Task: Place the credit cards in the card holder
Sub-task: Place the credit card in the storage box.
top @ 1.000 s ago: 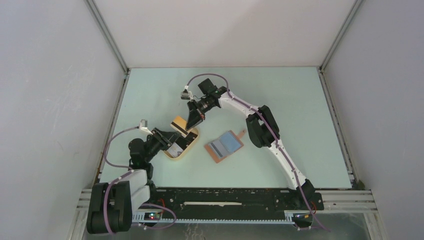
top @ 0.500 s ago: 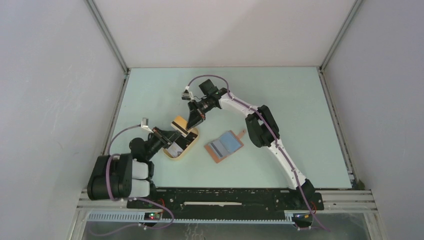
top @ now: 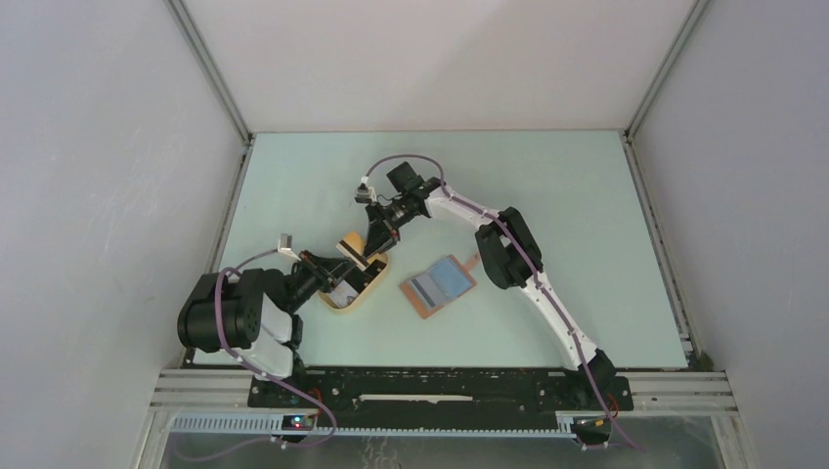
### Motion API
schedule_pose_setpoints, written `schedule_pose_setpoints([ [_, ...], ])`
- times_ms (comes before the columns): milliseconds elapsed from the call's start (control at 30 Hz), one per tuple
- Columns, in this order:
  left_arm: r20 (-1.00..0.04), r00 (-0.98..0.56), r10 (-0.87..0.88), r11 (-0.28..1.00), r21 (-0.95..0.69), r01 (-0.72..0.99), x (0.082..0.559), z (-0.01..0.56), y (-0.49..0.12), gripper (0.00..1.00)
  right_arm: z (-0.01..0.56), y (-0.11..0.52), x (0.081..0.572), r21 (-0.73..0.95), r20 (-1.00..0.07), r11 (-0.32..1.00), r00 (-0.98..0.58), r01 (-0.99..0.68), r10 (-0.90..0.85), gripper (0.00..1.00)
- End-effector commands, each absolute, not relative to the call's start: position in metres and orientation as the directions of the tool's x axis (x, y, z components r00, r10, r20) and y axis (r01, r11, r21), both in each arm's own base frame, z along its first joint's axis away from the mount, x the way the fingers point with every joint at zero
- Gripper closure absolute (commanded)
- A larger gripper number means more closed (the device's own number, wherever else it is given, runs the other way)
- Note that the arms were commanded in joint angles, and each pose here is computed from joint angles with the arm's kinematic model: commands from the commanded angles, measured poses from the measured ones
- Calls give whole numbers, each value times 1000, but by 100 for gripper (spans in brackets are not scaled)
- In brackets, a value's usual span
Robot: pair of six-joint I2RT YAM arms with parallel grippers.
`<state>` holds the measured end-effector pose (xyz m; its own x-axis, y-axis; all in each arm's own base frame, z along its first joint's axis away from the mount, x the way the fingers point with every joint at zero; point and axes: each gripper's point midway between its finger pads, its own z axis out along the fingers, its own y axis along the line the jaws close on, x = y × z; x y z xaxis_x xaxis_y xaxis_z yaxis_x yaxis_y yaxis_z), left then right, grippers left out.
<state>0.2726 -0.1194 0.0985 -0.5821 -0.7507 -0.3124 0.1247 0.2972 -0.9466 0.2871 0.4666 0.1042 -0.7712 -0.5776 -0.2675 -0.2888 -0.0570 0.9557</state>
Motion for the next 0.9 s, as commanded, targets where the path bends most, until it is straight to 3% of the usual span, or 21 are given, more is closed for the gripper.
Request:
schedule_pose_setpoints([
  [0,-286,-590,-755,282,-954,102,256,93,-121,100,112,477,279,951,-288,-80,-753,-300,-592,66],
  [233,-263,-590,-763,270,-960,79,251,91,-121,100,111,475,285,948,-293,-70,-759,-312,-581,65],
  [500,-253,-560,-789,275,-960,46,246,87,-115,100,107,470,294,950,-283,-57,-772,-307,-569,82],
  [867,-306,-484,-820,324,-945,48,245,89,-99,100,110,458,299,954,-283,-83,-777,-288,-562,87],
])
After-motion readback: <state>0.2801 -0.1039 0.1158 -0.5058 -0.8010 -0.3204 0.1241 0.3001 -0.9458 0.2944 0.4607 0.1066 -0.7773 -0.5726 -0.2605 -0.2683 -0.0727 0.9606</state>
